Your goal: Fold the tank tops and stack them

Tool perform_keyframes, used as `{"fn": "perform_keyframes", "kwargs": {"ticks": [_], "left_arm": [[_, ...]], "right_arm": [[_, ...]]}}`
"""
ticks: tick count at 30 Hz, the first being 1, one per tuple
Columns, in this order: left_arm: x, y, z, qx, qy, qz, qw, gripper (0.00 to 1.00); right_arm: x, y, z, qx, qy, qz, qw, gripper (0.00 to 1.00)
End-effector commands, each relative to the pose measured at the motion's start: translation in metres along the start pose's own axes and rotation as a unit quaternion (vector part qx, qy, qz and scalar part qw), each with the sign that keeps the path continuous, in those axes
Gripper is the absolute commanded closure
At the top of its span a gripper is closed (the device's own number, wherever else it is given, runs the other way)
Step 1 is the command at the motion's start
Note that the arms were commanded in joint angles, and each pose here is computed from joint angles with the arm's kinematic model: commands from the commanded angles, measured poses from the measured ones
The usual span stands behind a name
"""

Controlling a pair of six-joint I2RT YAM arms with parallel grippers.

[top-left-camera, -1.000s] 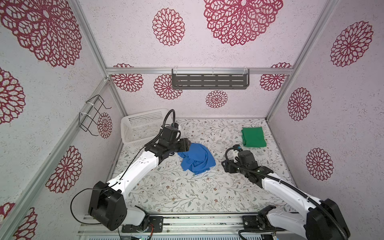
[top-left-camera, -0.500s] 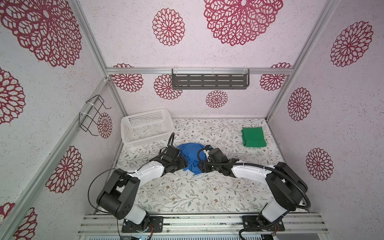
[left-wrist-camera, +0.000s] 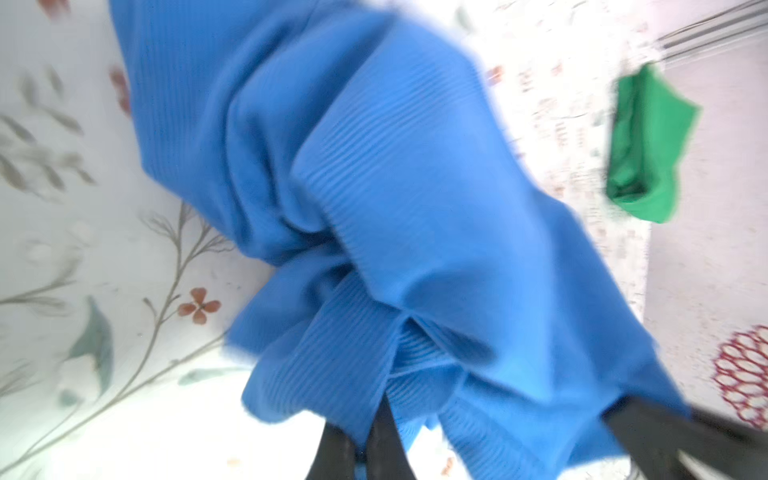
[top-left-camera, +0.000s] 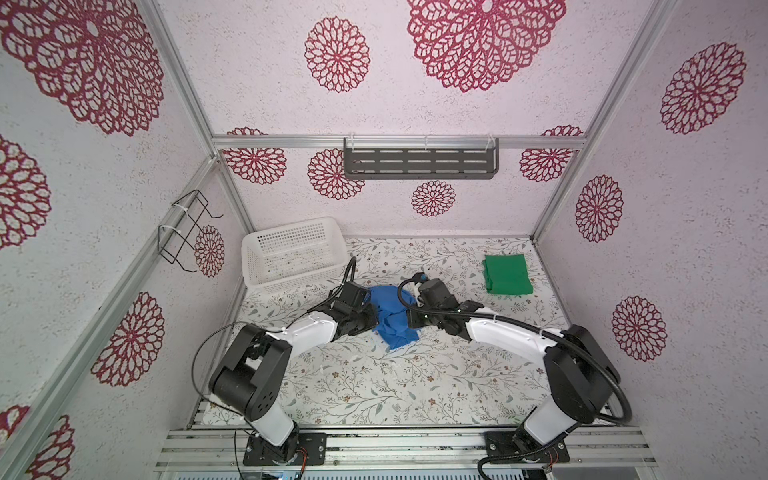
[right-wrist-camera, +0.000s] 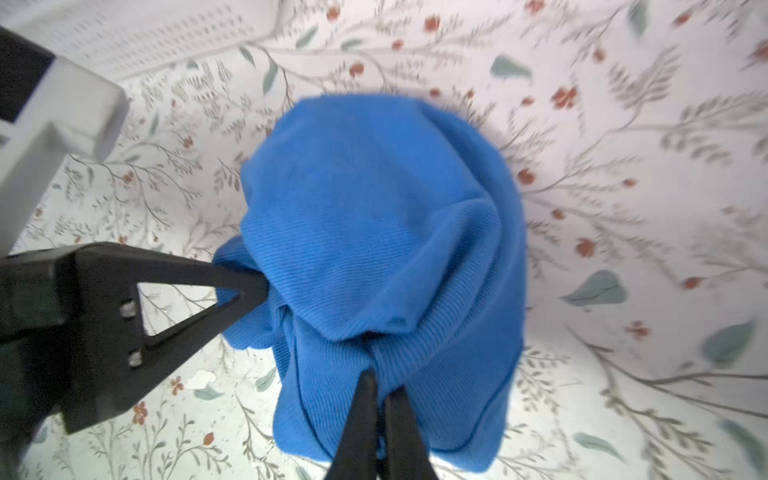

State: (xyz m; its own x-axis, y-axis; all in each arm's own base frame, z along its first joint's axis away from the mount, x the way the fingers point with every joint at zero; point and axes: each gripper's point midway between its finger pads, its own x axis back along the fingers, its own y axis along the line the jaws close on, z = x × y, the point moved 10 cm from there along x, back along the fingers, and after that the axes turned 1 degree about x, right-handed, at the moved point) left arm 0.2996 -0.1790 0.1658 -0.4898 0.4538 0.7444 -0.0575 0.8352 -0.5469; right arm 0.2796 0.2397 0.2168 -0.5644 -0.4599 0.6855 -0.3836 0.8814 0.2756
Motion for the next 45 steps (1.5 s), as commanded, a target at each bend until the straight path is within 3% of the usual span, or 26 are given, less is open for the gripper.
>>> {"fn": "perform_keyframes", "kwargs": {"ticks": [1, 5, 10, 24, 29, 33, 34, 37, 38, 42, 45], "left_arm": [[0.069, -0.025, -0.019, -0.059, -0.058, 0.001, 0.997, 1.00], [0.133, -0.038, -0.023, -0.075, -0.116, 0.026, 0.990, 1.00], [0.170, -0.040, -0.019, -0.077, -0.150, 0.043, 0.985, 1.00], [0.134, 0.006, -0.005, -0.009, -0.117, -0.007, 0.993, 1.00], [0.107, 0.001, 0.004, 0.020, -0.072, 0.065, 0.995, 1.00], [0.106, -0.008, 0.006, 0.021, -0.078, 0.074, 0.994, 1.00], [0.107, -0.008, 0.006, 0.025, -0.082, 0.076, 0.993, 1.00], [0.104, -0.006, 0.007, 0.044, -0.096, 0.084, 0.991, 0.98], [0.099, -0.003, 0.010, 0.056, -0.098, 0.088, 0.990, 0.97], [0.074, 0.017, 0.025, 0.103, -0.095, 0.098, 0.985, 0.98], [0.060, 0.035, 0.036, 0.137, -0.106, 0.096, 0.980, 0.98]], "right_arm": [[0.063, -0.007, -0.040, 0.036, -0.074, 0.042, 0.996, 1.00], [0.111, -0.022, -0.060, 0.039, -0.128, 0.073, 0.988, 1.00], [0.146, -0.036, -0.066, 0.035, -0.168, 0.095, 0.980, 1.00], [0.150, -0.079, -0.055, 0.039, -0.142, 0.164, 0.975, 1.00], [0.127, -0.092, -0.093, 0.063, -0.155, 0.136, 0.976, 1.00], [0.108, -0.089, -0.136, 0.086, -0.161, 0.089, 0.979, 1.00], [0.105, -0.093, -0.148, 0.075, -0.158, 0.087, 0.981, 0.95], [0.099, -0.106, -0.167, 0.025, -0.118, 0.112, 0.986, 0.51], [0.098, -0.107, -0.166, 0.012, -0.107, 0.116, 0.987, 0.45], [0.096, -0.091, -0.132, -0.016, -0.077, 0.116, 0.990, 0.44], [0.079, -0.067, -0.085, -0.017, -0.029, 0.107, 0.994, 0.49]]}}
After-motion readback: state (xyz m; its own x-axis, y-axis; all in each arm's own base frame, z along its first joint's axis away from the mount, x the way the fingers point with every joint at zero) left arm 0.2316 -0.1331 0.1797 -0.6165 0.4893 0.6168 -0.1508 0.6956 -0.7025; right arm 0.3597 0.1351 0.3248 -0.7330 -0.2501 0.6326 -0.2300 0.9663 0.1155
